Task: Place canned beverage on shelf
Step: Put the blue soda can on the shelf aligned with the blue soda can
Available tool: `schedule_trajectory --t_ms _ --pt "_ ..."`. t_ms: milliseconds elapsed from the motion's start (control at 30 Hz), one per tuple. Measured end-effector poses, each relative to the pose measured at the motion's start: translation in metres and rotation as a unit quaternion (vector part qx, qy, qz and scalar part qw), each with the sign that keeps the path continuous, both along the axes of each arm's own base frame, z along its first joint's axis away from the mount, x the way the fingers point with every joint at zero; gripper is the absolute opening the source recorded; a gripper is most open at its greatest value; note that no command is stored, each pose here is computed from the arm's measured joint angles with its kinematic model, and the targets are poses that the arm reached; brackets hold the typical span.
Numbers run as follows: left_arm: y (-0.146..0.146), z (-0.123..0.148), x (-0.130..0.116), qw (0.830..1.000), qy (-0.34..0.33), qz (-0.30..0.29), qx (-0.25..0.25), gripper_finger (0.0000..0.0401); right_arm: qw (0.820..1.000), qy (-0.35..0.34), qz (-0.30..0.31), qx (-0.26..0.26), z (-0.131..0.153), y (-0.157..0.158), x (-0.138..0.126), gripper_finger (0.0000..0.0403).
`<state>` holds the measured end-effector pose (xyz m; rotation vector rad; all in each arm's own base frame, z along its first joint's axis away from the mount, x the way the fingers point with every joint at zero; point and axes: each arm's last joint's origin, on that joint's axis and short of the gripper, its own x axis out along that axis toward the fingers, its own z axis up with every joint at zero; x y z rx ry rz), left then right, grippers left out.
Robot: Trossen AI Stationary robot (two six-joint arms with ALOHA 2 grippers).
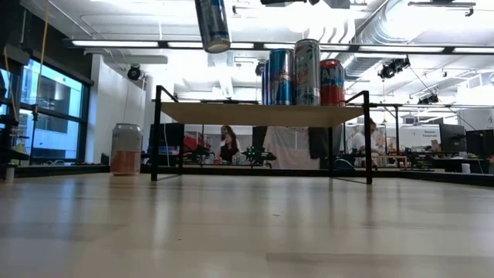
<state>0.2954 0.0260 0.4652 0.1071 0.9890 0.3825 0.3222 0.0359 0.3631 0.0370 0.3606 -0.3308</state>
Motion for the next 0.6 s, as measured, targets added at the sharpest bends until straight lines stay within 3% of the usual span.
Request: schedule_trajectory --t_ms 600 --pt "-0.0014 0.0002 -0.0002 1.0 0.004 -0.012 0.007 0.017 0.998 -0.05 -0.013 0.018 0.0079 -0.0052 0.0036 0.0307"
